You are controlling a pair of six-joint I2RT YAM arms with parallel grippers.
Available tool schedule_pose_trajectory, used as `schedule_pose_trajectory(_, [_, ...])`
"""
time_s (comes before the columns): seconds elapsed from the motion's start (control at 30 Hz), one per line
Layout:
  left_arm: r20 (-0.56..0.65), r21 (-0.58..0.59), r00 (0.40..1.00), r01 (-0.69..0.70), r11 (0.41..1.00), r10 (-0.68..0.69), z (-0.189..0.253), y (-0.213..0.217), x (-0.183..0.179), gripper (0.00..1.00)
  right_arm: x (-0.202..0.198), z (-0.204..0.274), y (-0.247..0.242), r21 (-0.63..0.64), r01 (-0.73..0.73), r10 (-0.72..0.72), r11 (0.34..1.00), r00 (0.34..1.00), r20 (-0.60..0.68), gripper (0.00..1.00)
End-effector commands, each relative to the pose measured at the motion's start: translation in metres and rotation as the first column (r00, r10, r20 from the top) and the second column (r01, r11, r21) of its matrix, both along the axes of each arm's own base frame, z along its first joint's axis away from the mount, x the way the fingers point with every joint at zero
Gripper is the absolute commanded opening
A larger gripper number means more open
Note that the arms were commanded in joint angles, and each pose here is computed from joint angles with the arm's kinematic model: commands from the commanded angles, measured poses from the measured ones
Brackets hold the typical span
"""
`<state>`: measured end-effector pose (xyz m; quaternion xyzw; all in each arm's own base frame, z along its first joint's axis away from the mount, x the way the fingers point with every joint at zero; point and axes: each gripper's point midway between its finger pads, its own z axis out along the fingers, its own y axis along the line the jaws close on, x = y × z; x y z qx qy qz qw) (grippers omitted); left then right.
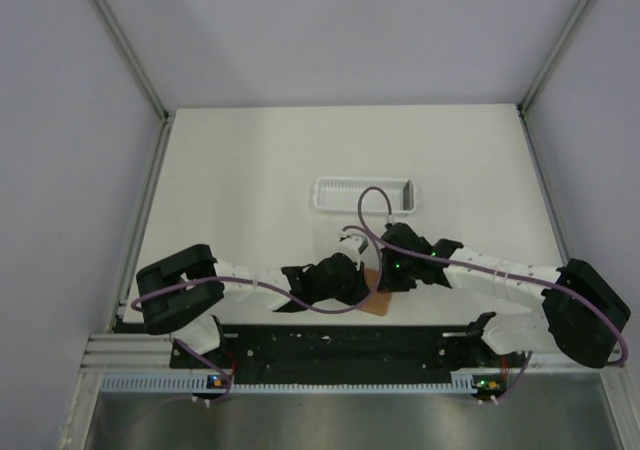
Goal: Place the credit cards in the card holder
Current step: Close the card holder at the center of the board, then reset both arms
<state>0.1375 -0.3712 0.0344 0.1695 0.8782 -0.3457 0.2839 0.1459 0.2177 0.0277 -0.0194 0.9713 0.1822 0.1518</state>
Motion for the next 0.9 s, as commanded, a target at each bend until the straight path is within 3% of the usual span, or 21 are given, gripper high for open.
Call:
schedule_pose_trajectory(0.0, [-0.013,-0.008,1.000,0.008,1.000,-0.008,-0.003,-0.002,-0.003,0.00,-0.014,-0.025,-0.009,-0.072,-0.004,0.000,0.997,0.999,-0.053,0.09])
schedule_pose_trajectory(0.1, [-0.010,-0.007,1.000,0.009,1.000,-0.009,-0.002,-0.002,-0.003,0.00,-0.008,-0.021,-0.007,-0.063,-0.002,0.001,0.998,1.000,-0.011,0.09])
schedule_pose_trajectory(0.3, [0.021,-0.016,1.000,-0.004,1.000,0.005,0.011,-0.003,0.003,0.00,0.016,0.024,0.013,0.136,0.013,-0.038,0.991,0.983,0.182,0.15])
schedule_pose_trajectory(0.57, [0.092,-0.047,0.995,-0.019,0.999,0.023,0.051,-0.007,0.014,0.00,0.032,0.096,-0.007,0.386,0.062,-0.236,0.920,0.875,0.422,0.29])
schedule_pose_trajectory(0.77, [0.181,-0.047,0.973,-0.134,0.990,0.140,0.089,0.018,0.036,0.00,0.021,0.094,-0.034,0.387,0.103,-0.281,0.916,0.854,0.438,0.31])
schedule_pose_trajectory(0.87, [0.230,-0.041,0.949,-0.213,0.976,0.217,0.107,0.043,0.049,0.18,0.014,0.089,-0.039,0.397,0.110,-0.287,0.911,0.860,0.422,0.34])
